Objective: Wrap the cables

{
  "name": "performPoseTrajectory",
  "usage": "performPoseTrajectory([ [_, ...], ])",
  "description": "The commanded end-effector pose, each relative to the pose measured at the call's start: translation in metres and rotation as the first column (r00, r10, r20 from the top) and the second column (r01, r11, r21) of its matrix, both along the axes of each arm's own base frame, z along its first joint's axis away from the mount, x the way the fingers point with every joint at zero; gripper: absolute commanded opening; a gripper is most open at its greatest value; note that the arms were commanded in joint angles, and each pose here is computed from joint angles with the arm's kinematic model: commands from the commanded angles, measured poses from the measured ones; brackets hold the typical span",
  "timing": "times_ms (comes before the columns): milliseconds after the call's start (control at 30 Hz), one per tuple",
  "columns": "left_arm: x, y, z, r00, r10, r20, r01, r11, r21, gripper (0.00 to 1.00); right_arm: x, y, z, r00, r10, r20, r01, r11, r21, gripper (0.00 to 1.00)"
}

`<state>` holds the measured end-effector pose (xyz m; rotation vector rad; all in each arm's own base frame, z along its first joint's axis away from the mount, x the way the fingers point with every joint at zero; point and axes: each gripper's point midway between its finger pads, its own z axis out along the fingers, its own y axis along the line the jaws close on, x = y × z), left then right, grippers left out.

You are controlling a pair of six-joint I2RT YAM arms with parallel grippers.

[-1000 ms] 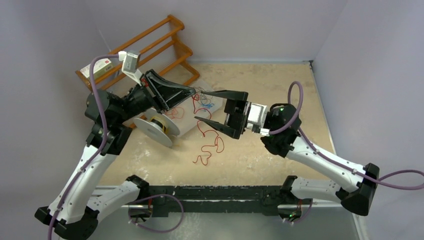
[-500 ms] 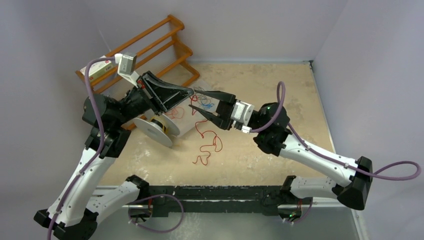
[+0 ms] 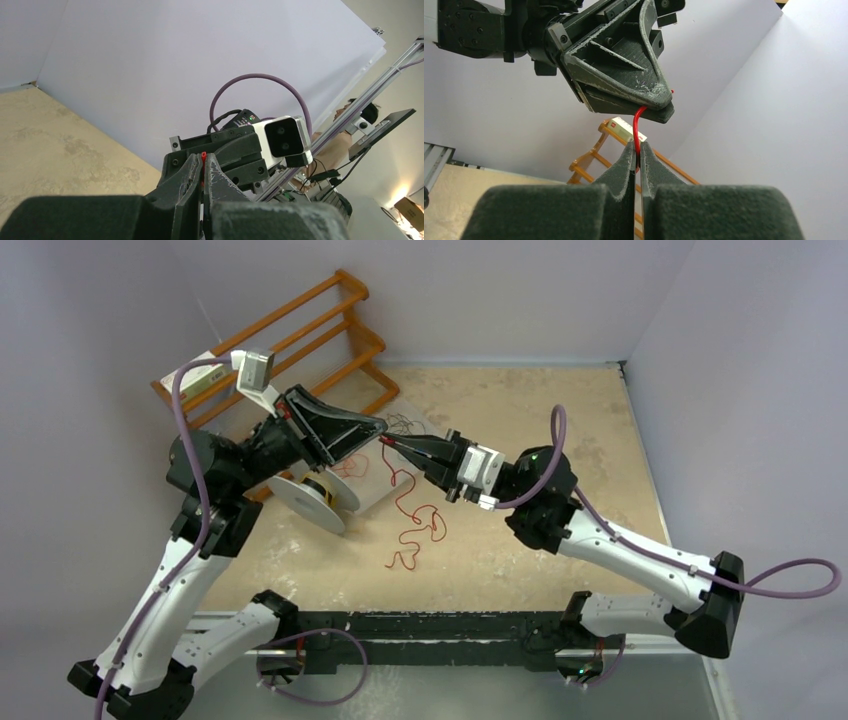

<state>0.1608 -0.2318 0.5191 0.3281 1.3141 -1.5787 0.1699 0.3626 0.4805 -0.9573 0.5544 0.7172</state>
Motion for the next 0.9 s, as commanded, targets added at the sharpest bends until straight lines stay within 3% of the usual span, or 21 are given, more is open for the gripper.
performPoseTrajectory([
  [0,-0.006,0.006,0.008,0.999,0.020,0.040,-0.020,1.000,-0.021,0.00,-0.009,-0.026,0.035,0.999,-0.037,0.028,0.034,0.994,0.102,0.00],
  [100,0.002,0.013,0.001,0.995,0.102,0.022,-0.102,0.995,0.009,0.40,-0.006,-0.030,0.027,0.998,-0.060,-0.010,0.061,0.996,0.070,0.00],
  [200,0.019,0.035,-0.019,0.956,0.291,-0.027,-0.288,0.954,0.088,0.54,0.005,-0.035,0.010,0.990,-0.116,-0.081,0.117,0.993,0.010,0.00],
  [300,0.041,0.079,-0.060,0.815,0.558,-0.156,-0.527,0.826,0.199,0.58,0.021,-0.042,-0.017,0.959,-0.210,-0.190,0.200,0.977,-0.074,0.00],
  [400,0.047,0.136,-0.103,0.576,0.775,-0.258,-0.709,0.632,0.315,0.58,0.034,-0.055,-0.045,0.911,-0.305,-0.277,0.270,0.950,-0.159,0.00],
  [500,0.041,0.183,-0.136,0.339,0.893,-0.297,-0.788,0.442,0.428,0.57,0.036,-0.067,-0.066,0.873,-0.355,-0.335,0.299,0.932,-0.208,0.00],
  [533,0.039,0.192,-0.143,0.290,0.909,-0.300,-0.794,0.403,0.454,0.56,0.037,-0.070,-0.071,0.862,-0.368,-0.348,0.308,0.927,-0.216,0.00],
  [733,0.043,0.215,-0.196,0.079,0.965,-0.252,-0.727,0.229,0.648,0.57,0.036,-0.079,-0.093,0.840,-0.391,-0.376,0.322,0.917,-0.236,0.00],
  [867,0.056,0.219,-0.221,-0.002,0.987,-0.161,-0.658,0.120,0.744,0.58,0.033,-0.082,-0.097,0.839,-0.384,-0.384,0.313,0.920,-0.236,0.00],
])
